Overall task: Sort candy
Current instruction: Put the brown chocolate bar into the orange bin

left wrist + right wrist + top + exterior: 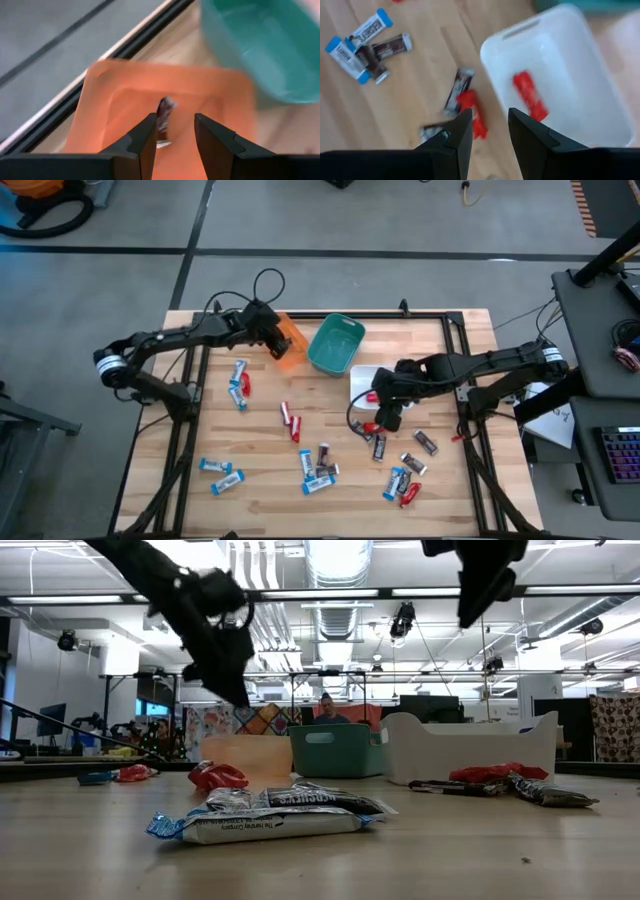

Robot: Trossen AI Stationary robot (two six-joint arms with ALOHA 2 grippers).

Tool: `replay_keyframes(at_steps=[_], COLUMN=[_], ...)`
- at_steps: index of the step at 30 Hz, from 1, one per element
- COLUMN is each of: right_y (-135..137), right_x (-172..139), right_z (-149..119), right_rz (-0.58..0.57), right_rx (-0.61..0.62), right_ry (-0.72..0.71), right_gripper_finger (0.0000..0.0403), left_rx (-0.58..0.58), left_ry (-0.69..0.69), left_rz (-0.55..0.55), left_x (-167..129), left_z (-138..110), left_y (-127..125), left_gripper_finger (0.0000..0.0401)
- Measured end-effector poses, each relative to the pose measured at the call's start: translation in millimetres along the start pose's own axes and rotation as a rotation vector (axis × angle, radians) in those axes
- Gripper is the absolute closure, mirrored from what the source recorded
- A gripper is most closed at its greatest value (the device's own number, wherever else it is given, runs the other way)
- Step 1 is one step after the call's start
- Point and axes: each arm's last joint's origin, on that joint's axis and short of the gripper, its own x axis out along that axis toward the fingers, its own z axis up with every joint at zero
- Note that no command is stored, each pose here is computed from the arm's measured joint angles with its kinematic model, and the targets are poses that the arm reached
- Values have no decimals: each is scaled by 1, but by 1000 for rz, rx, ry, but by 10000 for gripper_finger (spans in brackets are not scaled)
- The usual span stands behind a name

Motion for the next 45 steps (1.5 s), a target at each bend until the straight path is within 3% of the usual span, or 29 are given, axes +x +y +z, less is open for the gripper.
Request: replay_keyframes(at_steps=[8, 16, 22, 29, 35, 42, 45], right_y=[19, 44, 60, 69, 75, 64, 62], right_x=[-3, -4, 4, 21, 41, 62, 71], right_z=[-20, -46, -74, -107, -131, -154, -160], right_rz=[59, 70, 82, 6, 45, -39, -23], right_rx=[96, 95, 96, 206, 211, 260, 270], right_ry=[104, 155, 250, 323, 318, 350, 344], right_gripper_finger=[284, 284, 284, 284, 267, 238, 233], left_rx=[119, 377, 437, 347, 263, 219, 210], left_ry=[-191, -307, -381, -436, -455, -456, -454], left_rz=[-194, -676, -839, -855, -869, -853, -855], left_x=[-63, -104, -111, -115, -115, -115, -116], left_z=[1, -31, -60, -71, -69, -68, -67], left_y=[-48, -102, -131, -141, -142, -141, -141], left_gripper_finger=[299, 301, 301, 301, 301, 301, 301])
